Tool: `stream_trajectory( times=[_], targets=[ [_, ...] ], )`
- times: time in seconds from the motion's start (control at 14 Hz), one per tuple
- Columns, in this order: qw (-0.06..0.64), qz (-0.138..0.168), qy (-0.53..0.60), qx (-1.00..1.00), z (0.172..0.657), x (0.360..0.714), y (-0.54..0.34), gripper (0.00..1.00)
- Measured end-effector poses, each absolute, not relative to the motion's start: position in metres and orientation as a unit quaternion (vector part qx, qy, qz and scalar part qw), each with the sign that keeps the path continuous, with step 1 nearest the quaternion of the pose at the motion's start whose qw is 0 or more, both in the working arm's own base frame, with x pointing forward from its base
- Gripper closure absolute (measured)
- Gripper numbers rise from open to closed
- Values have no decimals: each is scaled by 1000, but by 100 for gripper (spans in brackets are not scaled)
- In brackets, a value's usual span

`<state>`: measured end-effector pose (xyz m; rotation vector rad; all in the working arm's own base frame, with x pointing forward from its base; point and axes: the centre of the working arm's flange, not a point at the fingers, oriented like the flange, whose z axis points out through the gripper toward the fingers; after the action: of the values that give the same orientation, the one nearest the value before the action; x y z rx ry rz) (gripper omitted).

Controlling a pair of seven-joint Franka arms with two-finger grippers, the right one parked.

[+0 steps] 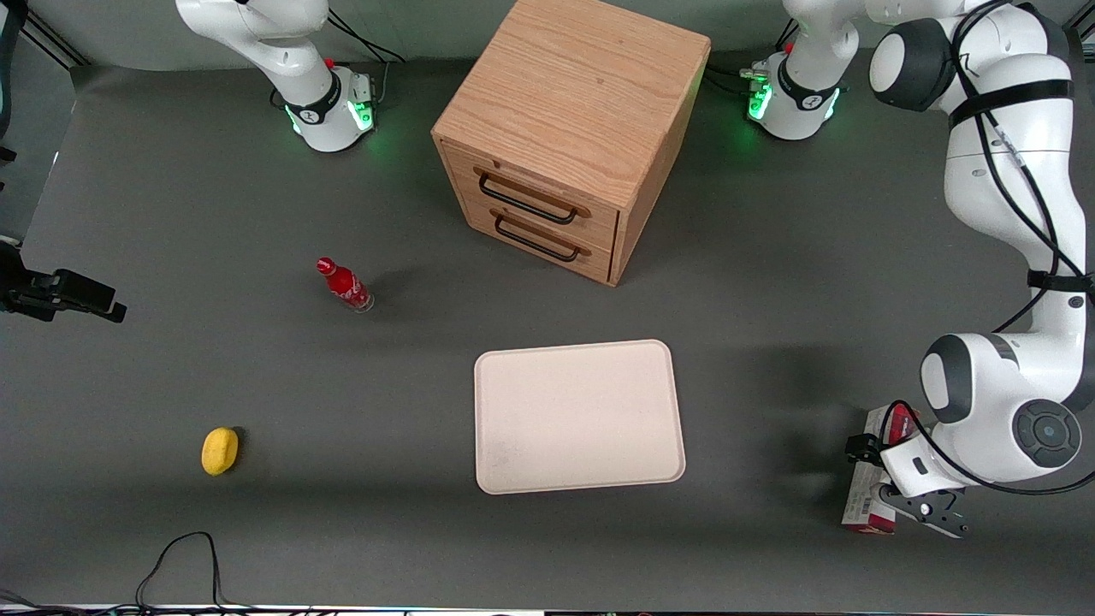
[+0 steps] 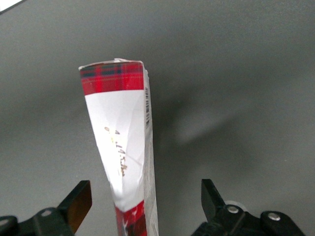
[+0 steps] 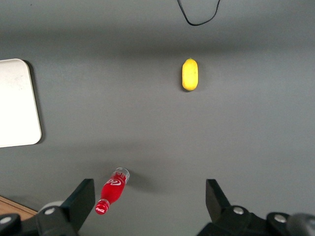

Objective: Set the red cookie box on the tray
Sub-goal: 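Close the left gripper on the cookie box's top and lift it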

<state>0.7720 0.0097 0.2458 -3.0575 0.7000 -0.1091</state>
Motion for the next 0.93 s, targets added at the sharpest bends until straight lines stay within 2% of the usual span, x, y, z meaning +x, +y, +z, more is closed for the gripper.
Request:
stream_trajectory(
  times=[0.07, 0.14, 0.43, 0.64, 0.71, 0.93],
  targets=[
    [3, -40, 223, -974, 242, 772, 9, 3],
    [4, -45, 225, -973, 237, 771, 9, 11],
    [24, -44, 259, -965, 227, 768, 17, 58],
    [33, -45, 294, -954, 230, 769, 25, 88],
    [33, -46, 299, -953, 233, 770, 25, 93],
    [29, -36, 300, -953, 263, 772, 22, 93]
  ],
)
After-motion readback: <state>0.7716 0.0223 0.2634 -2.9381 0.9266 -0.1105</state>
